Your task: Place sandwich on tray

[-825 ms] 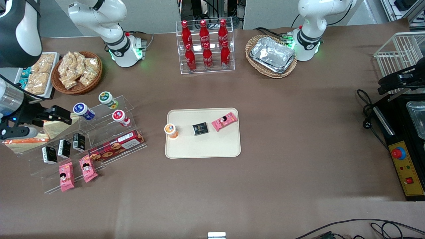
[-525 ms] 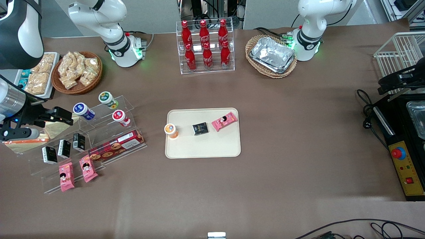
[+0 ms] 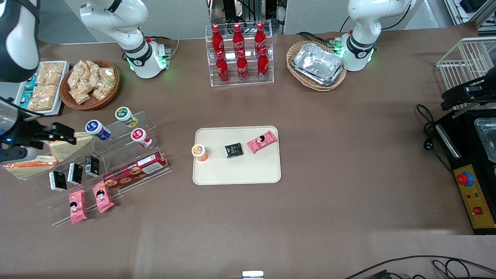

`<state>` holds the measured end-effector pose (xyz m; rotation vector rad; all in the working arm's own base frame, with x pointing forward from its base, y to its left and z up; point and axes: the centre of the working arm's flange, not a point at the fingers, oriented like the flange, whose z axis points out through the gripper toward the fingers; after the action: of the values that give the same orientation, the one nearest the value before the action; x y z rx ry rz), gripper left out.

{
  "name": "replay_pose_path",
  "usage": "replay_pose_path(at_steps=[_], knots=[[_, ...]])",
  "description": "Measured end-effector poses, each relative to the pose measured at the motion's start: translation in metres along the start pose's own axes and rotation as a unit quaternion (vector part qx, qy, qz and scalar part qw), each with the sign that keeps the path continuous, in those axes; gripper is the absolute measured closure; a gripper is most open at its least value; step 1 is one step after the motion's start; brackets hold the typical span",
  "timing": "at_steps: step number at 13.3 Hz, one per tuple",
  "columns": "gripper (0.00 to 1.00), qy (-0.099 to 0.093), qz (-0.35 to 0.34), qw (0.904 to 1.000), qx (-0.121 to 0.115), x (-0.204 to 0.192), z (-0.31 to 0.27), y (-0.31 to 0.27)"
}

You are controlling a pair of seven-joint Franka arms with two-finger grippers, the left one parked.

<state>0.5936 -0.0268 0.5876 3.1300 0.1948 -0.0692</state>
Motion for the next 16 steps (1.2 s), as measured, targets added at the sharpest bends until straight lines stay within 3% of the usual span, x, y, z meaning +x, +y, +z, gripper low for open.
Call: replay_pose_path(at_steps=[4,11,14,16], knots=[[0.0,0.014,-0.059,0.9977,0.03,-0.015,-0.004,0.065],[0.0,0.032,-0.186,0.9818,0.022,-0.035,-0.001,0.137],[0.0,0.049,-0.28,0.9588,0.003,-0.033,0.003,0.158],[0.0,0.045,-0.345,0.9374,-0.008,-0.033,0.005,0.163]])
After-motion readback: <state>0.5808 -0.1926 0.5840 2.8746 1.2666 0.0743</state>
